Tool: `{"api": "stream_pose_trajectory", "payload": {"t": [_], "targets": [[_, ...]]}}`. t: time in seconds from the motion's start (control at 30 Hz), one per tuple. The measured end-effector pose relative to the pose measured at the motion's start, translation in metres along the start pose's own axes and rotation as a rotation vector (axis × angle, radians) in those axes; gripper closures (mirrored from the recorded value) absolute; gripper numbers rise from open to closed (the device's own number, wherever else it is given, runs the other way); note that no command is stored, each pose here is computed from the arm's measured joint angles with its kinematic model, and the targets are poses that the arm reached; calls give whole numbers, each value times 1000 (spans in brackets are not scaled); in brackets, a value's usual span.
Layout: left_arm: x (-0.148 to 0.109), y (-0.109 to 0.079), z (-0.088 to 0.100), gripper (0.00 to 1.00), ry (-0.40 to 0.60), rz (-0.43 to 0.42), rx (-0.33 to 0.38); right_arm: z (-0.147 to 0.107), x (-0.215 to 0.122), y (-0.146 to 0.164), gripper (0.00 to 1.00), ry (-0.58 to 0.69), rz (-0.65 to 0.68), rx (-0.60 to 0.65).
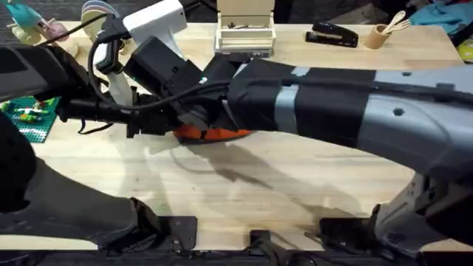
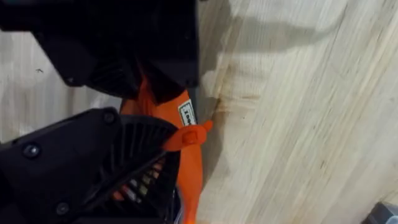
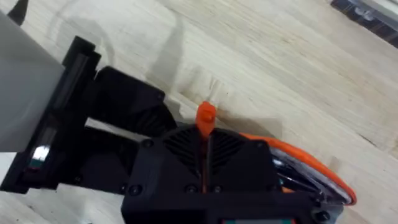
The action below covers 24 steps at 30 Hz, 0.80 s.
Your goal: Unzip the bag, pick up the pens from the table one at a time and place them inside, then zip the bag closed.
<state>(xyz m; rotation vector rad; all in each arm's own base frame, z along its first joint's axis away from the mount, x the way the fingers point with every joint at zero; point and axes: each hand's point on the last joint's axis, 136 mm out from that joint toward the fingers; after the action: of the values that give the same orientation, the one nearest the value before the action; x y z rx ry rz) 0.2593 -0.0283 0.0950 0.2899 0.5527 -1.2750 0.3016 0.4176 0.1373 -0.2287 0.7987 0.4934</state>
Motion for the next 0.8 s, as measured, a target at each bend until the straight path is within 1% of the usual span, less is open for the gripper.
{"api": "stream_pose_trajectory", "payload": {"t": [0.07, 0.37, 0.6, 0.8], "targets": [[0, 0, 0, 952, 0, 0, -3, 0, 0, 0, 971, 1, -1, -1], [0, 0, 0, 954, 0, 0, -4, -1, 1, -3, 971, 8, -7, 1], [0, 0, 0, 956, 0, 0, -4, -4, 3, -18, 971, 38, -32, 16], [0, 1, 2, 956, -10, 4, 0, -2, -5, -34, 971, 59, -33, 47]]}}
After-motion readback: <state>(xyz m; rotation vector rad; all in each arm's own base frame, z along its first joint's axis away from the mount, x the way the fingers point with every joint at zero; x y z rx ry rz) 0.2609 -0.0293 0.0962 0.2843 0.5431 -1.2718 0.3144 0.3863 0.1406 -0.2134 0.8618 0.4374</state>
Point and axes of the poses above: each hand's point on the last joint's axis, 136 mm out from that joint toward the fingers, its own x axis out along the fingers, its own y axis along the line the jaws close on, z = x × y, and after that the axes turned 2 degrees about x, right-handed
